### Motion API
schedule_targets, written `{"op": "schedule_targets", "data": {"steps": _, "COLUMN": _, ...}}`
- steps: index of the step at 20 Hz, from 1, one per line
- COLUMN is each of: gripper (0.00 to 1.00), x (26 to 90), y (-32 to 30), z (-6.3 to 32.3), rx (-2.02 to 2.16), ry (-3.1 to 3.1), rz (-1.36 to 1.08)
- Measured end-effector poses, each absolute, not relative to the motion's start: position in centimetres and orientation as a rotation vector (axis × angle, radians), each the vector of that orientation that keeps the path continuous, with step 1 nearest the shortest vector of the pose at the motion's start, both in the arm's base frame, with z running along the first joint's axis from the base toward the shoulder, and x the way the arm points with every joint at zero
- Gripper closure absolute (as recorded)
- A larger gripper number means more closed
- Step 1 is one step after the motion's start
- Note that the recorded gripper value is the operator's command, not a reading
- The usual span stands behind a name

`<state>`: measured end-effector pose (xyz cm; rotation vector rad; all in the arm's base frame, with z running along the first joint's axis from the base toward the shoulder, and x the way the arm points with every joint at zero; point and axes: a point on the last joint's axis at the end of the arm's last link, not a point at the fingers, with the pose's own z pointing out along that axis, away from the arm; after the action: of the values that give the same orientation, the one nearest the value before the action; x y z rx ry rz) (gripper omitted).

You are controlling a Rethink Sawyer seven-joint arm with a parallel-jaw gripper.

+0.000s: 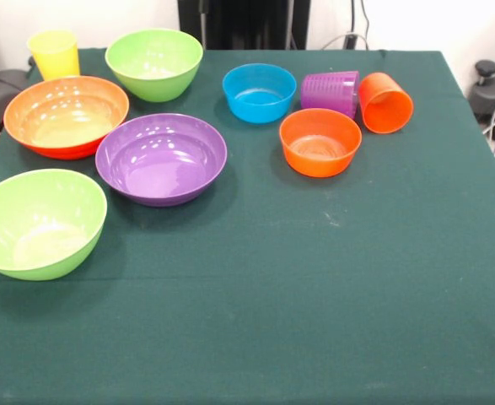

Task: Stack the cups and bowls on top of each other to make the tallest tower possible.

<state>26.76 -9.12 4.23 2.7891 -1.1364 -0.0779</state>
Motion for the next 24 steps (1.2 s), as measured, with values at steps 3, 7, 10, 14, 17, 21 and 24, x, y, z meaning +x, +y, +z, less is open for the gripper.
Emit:
{"op": "schedule_targets", "data": {"steps": 3, "gripper": 0.0, "x": 26.8, "y": -9.0, "z": 4.2, "rx": 2.791, "ry": -1.132, "rz": -0.078}}
{"op": "schedule_targets", "data": {"steps": 7, "gripper": 0.0, "x": 26.7, "y": -9.0, "z": 4.2, "rx": 2.791, "ry": -1.13, "rz": -0.079}}
{"op": "schedule_targets", "data": {"steps": 10, "gripper": 0.0, "x": 26.7, "y": -9.0, "z": 4.2, "rx": 2.792, "ry": -1.13, "rz": -0.079}}
{"op": "schedule_targets", "data": {"steps": 14, "gripper": 0.0, "x": 26.6, "y": -9.3, "z": 4.2, "rx": 2.786, "ry": -1.144, "rz": -0.08}}
{"op": "schedule_targets", "data": {"steps": 17, "gripper": 0.0, "x": 26.3, "y": -10.1, "z": 4.2, "rx": 2.785, "ry": -1.143, "rz": -0.071}}
{"op": "schedule_targets", "data": {"steps": 21, "gripper": 0.0, "x": 25.6, "y": -11.8, "z": 4.0, "rx": 2.782, "ry": -1.166, "rz": -0.054}}
{"op": "schedule_targets", "data": {"steps": 24, "gripper": 0.0, "x": 24.9, "y": -13.1, "z": 3.9, "rx": 2.768, "ry": -1.213, "rz": -0.051}}
